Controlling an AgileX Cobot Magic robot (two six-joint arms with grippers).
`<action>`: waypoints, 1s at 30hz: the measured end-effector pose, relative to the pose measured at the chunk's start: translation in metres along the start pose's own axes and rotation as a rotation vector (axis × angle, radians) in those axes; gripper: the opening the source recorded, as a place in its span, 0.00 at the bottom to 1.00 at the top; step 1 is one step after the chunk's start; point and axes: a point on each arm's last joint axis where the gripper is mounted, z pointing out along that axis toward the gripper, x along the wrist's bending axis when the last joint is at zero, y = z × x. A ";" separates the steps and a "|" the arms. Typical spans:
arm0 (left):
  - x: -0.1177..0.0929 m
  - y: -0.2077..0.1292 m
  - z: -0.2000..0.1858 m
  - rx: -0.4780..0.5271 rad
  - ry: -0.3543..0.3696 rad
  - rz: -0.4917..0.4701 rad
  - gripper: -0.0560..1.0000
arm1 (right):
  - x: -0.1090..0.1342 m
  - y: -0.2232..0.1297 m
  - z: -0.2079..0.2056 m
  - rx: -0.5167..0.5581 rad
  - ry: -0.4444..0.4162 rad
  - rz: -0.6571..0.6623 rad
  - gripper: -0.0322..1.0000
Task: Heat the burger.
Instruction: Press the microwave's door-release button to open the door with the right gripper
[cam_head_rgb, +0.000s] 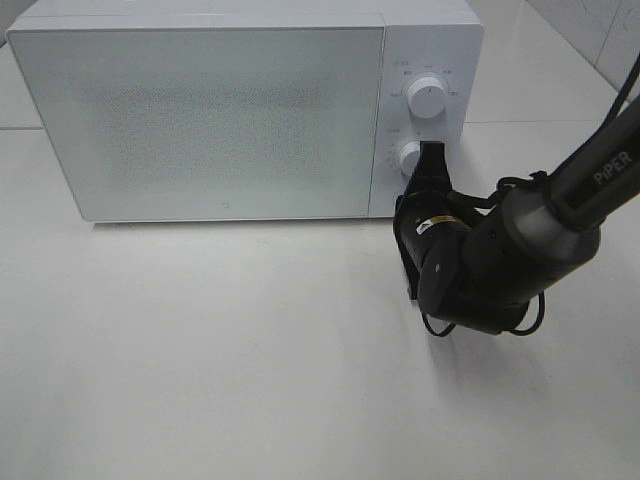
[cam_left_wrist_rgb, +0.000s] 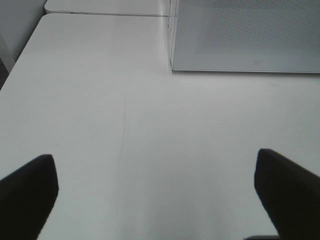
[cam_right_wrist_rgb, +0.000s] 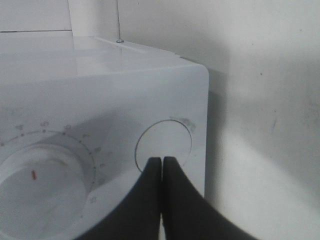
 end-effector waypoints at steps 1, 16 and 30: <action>0.000 0.000 0.000 0.000 0.000 0.000 0.99 | 0.000 0.000 0.000 0.000 0.000 0.000 0.05; 0.000 0.000 0.000 0.000 0.000 0.000 0.99 | 0.002 0.006 0.020 -0.027 -0.020 0.004 0.05; 0.000 0.000 0.000 0.000 0.000 0.000 0.99 | 0.004 0.001 0.022 0.005 -0.021 0.011 0.05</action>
